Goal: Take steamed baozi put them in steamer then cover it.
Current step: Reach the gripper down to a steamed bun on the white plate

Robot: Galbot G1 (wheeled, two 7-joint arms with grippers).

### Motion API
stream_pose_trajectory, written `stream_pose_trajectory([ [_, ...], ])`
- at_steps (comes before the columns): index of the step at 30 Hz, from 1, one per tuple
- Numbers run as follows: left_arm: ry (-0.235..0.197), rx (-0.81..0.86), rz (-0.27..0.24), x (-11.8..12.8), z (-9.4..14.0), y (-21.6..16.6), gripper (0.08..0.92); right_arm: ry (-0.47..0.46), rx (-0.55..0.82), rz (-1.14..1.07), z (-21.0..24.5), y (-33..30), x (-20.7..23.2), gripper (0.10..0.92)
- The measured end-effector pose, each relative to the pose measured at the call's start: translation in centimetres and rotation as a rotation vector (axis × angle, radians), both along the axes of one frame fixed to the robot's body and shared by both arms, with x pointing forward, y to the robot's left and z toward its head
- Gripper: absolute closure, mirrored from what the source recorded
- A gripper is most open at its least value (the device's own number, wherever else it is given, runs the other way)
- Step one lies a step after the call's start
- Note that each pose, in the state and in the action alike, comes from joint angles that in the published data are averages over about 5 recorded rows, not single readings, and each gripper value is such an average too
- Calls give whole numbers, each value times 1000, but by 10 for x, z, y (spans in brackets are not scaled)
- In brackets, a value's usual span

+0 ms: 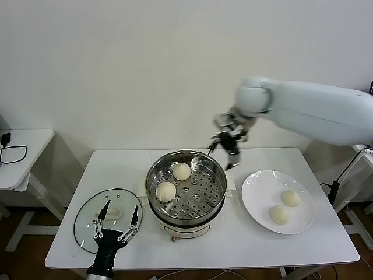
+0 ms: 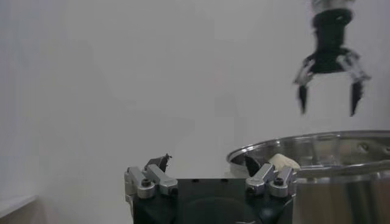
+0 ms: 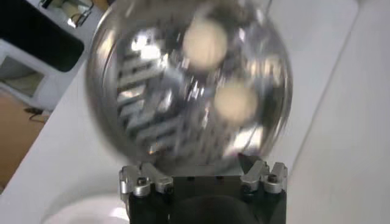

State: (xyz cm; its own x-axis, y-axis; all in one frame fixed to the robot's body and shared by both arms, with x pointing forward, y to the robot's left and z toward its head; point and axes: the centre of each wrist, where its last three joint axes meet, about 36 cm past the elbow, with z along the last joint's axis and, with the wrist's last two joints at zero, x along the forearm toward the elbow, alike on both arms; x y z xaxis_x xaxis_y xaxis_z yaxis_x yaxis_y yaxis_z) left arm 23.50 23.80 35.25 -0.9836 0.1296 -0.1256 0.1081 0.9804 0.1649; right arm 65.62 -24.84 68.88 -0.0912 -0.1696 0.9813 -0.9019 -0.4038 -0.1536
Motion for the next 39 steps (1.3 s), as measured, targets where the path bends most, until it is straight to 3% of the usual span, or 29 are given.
stream_pose_trajectory([
  [7,7,0,0,-3,-1,-1,177,63,-50,-85,-52,-86,-1,200],
  [15,16,2,3,-4,-5,-1,177,122,-91,-134,-115,-135,-13,200],
  [26,23,6,2,-4,-8,-1,177,153,-93,-158,-177,-153,-31,200],
  [39,25,6,5,-5,-9,-2,177,153,-98,-173,-214,-159,-45,200],
])
